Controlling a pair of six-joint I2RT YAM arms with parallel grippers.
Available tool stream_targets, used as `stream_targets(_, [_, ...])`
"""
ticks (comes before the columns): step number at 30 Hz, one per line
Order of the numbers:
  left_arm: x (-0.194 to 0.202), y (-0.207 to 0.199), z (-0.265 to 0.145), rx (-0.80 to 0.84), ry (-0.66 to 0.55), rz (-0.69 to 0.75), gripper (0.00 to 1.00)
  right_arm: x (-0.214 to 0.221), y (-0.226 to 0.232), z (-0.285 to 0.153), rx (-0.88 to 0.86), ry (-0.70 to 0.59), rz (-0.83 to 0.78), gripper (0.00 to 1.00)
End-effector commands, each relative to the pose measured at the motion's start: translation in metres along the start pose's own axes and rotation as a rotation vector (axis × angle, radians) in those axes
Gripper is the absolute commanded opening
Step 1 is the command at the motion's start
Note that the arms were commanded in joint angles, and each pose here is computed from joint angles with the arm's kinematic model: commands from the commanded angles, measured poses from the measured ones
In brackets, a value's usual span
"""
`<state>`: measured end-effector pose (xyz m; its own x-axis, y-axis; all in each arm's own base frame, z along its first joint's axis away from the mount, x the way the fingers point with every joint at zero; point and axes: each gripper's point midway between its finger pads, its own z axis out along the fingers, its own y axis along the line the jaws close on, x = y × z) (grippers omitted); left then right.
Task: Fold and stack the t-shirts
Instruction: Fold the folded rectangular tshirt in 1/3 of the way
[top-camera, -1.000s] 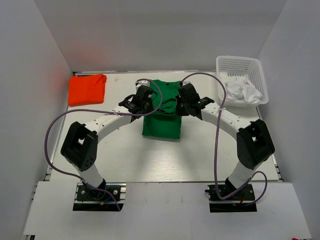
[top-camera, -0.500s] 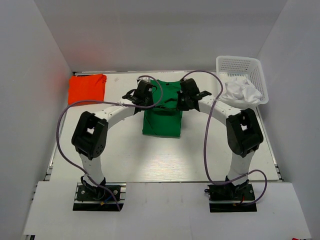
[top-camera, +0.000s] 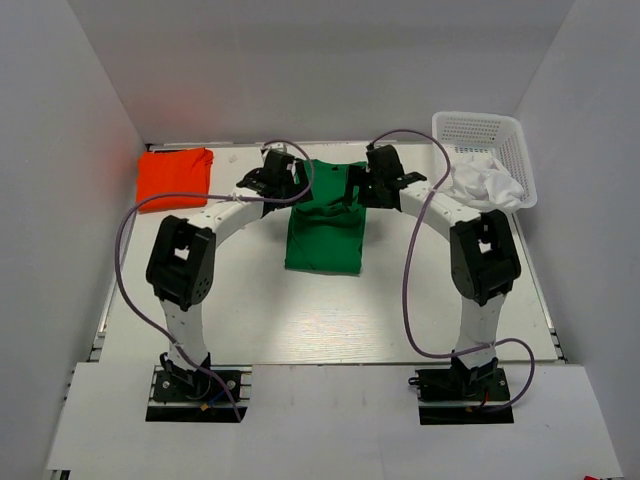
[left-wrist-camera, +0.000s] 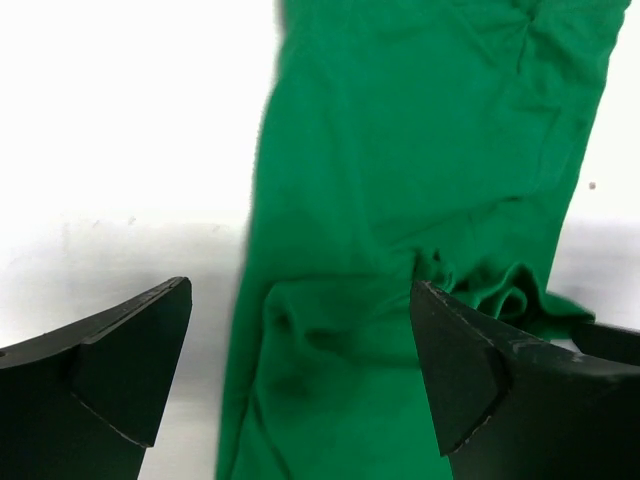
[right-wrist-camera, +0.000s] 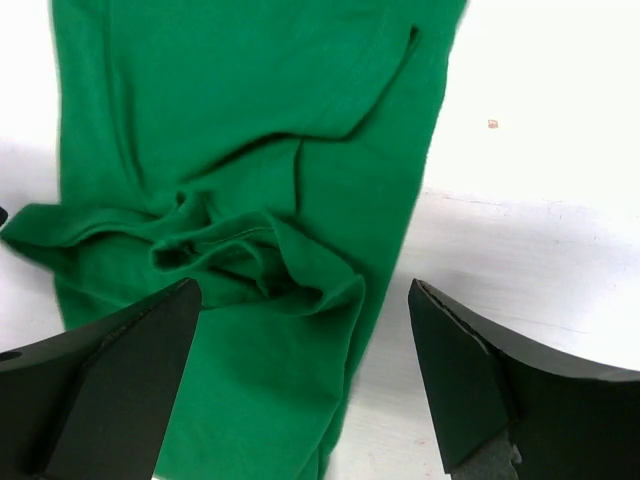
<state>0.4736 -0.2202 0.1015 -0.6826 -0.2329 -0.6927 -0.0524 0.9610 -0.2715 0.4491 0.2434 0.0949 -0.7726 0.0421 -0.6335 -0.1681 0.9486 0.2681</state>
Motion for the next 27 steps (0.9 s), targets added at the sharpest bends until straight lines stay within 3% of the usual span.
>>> stream_targets(1, [-0.020, -0.009, -0.040, 0.071, -0.063, -0.040, 1.00, -0.013, 0.014, -0.031, -0.068, -0.077, -0.003, 0.90])
stream_targets(4, [0.012, -0.003, -0.053, 0.097, -0.005, -0.042, 1.00, 0.015, 0.034, -0.038, -0.206, -0.021, -0.020, 0.90])
stream_targets(7, [0.016, 0.006, -0.075, 0.068, -0.014, -0.073, 1.00, 0.024, 0.055, -0.041, -0.293, -0.005, -0.077, 0.90])
stream_targets(13, [0.053, 0.065, -0.116, -0.068, -0.040, -0.103, 1.00, 0.058, 0.098, -0.022, -0.428, 0.072, -0.132, 0.90])
stream_targets(19, [0.086, 0.097, -0.145, -0.146, 0.013, -0.143, 1.00, 0.032, 0.110, 0.022, -0.357, 0.010, -0.104, 0.90])
stream_targets(27, [0.091, 0.104, -0.153, -0.145, 0.023, -0.140, 1.00, -0.049, 0.112, 0.052, -0.277, -0.234, -0.017, 0.90])
